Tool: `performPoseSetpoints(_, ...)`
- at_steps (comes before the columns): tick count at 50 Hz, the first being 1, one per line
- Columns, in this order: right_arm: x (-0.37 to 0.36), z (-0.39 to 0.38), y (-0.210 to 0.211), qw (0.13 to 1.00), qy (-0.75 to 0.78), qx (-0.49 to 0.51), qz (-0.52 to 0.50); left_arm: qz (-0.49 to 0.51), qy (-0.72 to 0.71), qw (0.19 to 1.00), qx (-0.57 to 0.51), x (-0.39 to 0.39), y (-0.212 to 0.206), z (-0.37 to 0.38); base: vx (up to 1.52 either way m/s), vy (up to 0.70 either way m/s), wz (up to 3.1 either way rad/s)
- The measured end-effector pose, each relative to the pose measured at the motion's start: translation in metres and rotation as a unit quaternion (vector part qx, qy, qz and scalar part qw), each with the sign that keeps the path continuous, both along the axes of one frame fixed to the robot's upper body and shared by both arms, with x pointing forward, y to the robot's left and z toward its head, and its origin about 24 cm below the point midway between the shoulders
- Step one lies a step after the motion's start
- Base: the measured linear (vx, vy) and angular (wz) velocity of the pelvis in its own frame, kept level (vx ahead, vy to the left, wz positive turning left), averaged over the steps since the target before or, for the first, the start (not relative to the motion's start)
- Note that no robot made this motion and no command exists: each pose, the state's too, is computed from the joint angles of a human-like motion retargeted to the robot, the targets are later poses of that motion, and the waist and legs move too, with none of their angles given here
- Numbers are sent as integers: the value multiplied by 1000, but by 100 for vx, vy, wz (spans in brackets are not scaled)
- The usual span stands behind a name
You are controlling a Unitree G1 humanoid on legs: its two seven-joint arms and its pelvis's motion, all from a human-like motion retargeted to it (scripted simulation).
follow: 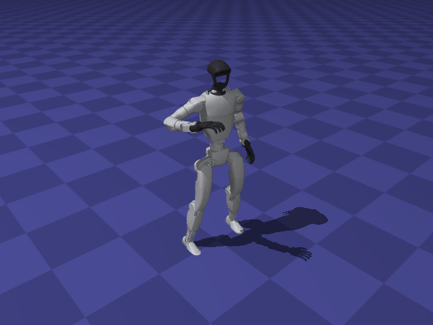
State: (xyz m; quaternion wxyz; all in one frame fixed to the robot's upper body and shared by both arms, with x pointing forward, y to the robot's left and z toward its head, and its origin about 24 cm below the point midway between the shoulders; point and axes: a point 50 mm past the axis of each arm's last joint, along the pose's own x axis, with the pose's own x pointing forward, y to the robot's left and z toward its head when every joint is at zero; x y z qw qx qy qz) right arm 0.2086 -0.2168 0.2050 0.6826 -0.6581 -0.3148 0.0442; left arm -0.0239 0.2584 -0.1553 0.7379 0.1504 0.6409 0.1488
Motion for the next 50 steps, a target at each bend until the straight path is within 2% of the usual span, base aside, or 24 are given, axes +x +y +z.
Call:
performPoseSetpoints(13,0,-5,0,1000,14,-20,0,7,-59,998,33,39,23,8,-1,0,-14)
performPoseSetpoints(22,19,-13,1,999,18,-33,-16,-5,-74,997,24,52,19,8,-1,1,32)
performPoseSetpoints(35,103,-60,7,986,120,75,-86,-33,-22,999,0,27,2,-1,1,0,26)
performPoseSetpoints(44,158,-65,6,972,162,-14,-167,-33,-15,999,-8,23,2,-3,1,0,19)
performPoseSetpoints(50,180,-62,-10,951,172,-85,-240,-32,-15,999,3,27,8,-2,1,0,24)
